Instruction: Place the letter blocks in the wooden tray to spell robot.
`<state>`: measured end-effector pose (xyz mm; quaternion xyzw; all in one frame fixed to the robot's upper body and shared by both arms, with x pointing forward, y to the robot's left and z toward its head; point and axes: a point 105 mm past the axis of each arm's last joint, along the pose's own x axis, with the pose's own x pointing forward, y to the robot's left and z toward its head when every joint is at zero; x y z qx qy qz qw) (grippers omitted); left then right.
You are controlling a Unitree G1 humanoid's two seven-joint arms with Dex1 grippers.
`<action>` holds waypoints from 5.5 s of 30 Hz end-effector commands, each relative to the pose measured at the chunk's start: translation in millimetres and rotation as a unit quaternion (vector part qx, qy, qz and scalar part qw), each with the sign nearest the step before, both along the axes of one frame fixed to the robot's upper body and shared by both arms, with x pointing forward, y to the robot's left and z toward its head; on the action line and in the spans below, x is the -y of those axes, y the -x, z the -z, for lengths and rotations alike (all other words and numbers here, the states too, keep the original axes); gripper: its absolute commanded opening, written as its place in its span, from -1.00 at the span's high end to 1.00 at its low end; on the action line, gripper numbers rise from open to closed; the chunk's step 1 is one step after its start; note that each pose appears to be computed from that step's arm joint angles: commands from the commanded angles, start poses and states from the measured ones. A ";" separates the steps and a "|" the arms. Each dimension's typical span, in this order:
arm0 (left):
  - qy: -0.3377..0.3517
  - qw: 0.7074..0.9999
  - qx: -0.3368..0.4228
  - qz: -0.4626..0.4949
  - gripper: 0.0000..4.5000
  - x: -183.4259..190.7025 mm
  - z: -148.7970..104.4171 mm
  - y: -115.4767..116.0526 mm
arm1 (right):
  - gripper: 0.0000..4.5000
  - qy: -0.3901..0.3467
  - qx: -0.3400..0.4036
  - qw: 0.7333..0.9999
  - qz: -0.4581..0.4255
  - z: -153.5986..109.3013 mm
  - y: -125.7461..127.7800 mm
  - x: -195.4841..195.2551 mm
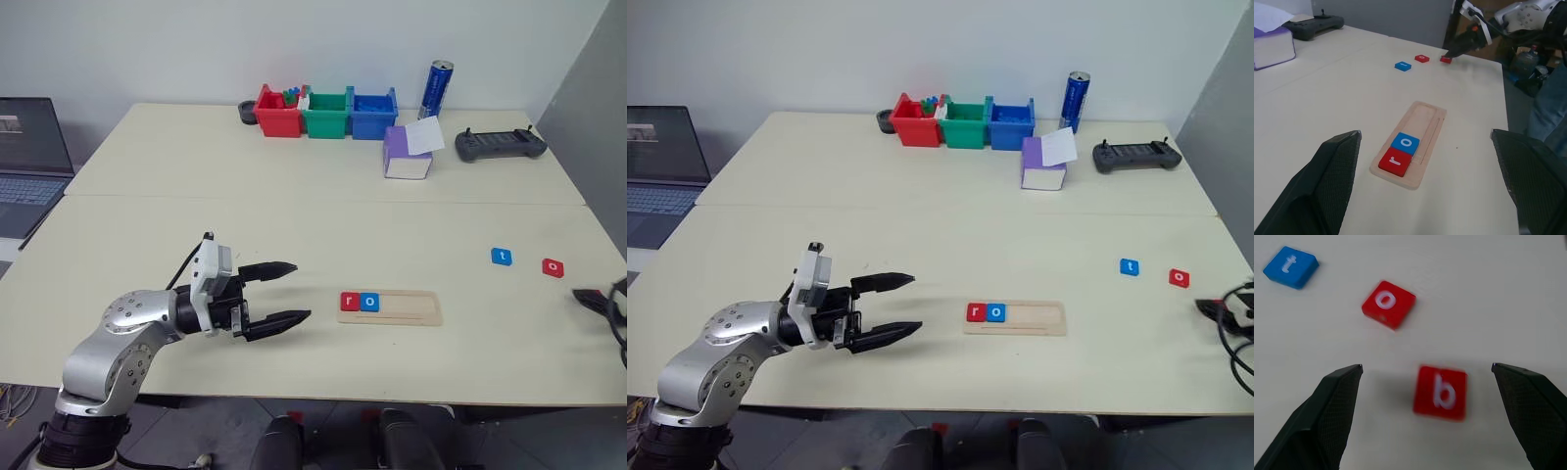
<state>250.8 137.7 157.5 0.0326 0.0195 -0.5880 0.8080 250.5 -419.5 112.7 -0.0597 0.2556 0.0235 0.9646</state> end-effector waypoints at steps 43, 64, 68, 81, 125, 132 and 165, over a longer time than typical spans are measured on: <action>0.000 1.000 0.023 -0.004 -1.00 1.5 -8.0 -7.2 | 0.35 -0.050 0.062 0.997 -0.013 18.0 -58.1 -124.9; -0.006 1.000 0.023 0.006 -1.00 1.5 -3.3 -6.1 | 0.35 -0.065 0.008 0.997 0.030 40.3 -40.5 -185.6; -0.011 1.000 0.020 0.012 -1.00 1.7 -2.5 -4.4 | 0.35 -0.061 0.001 0.998 0.033 40.2 -41.5 -185.1; -0.045 0.999 0.022 0.018 -1.00 -4.2 2.0 -2.8 | -0.98 -0.055 0.023 0.998 -0.007 1.9 -52.2 -188.2; -0.063 0.997 0.036 -0.014 -1.00 -6.5 -0.7 4.5 | -0.98 0.121 -0.126 0.797 -0.579 4.8 -67.1 -128.6; -0.065 0.997 0.042 -0.015 -1.00 0.2 -10.7 2.7 | -0.57 0.113 -0.150 0.798 -0.573 18.4 -62.4 -124.6; -0.102 0.995 0.016 0.005 -1.00 -8.5 11.4 7.9 | 0.35 0.094 -0.036 0.712 -0.695 -42.5 -53.4 -243.6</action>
